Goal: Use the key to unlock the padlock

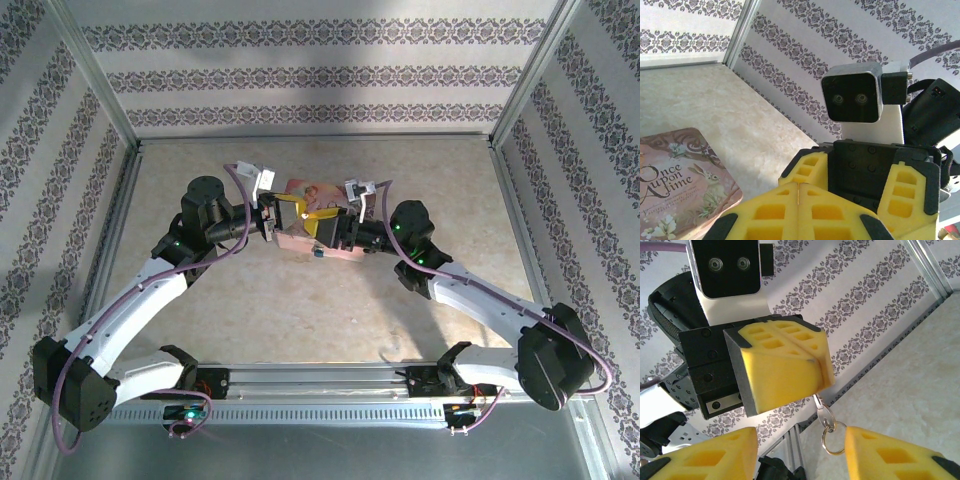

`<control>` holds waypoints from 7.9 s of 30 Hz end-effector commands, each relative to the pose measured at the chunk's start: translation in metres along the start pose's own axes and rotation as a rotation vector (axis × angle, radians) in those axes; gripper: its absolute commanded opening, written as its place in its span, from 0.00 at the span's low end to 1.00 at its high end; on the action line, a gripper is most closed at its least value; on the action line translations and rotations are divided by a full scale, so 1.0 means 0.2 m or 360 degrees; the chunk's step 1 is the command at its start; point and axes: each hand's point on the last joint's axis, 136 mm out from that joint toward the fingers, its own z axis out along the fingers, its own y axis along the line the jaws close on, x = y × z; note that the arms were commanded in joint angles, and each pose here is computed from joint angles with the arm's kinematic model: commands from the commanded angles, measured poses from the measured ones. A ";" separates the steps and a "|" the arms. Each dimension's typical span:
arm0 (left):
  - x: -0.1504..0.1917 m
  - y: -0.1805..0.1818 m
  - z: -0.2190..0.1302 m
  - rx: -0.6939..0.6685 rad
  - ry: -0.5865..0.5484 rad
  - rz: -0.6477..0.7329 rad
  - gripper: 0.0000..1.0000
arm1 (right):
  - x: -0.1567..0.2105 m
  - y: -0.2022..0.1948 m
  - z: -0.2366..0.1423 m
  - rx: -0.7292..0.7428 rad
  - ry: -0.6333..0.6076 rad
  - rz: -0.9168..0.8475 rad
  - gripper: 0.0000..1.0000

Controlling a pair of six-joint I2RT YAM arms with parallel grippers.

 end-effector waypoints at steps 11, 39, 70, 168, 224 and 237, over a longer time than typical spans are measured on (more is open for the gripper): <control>-0.10 -0.06 -0.02 0.0060 -0.0082 0.0115 0.00 | -0.04 0.08 0.05 -0.0104 -0.0010 -0.0040 0.35; -0.11 -0.05 -0.03 0.0013 -0.0115 0.0112 0.19 | -0.01 -0.03 0.03 0.0037 -0.0002 -0.0001 0.00; 0.31 0.48 -0.38 -0.0949 -0.0118 0.0144 0.73 | 0.15 -0.53 -0.43 0.0984 0.0013 0.0198 0.00; 1.07 0.87 0.38 -0.0393 0.0520 -0.0137 0.73 | 0.43 -1.16 -0.36 0.1084 0.0176 0.0660 0.00; 1.03 0.96 0.61 -0.0554 0.0476 -0.0301 0.35 | 0.45 -1.16 -0.30 0.1065 0.0187 0.0676 0.00; 0.99 0.95 0.64 -0.0547 0.0383 -0.0400 0.29 | 0.45 -1.16 -0.28 0.1058 0.0186 0.0671 0.00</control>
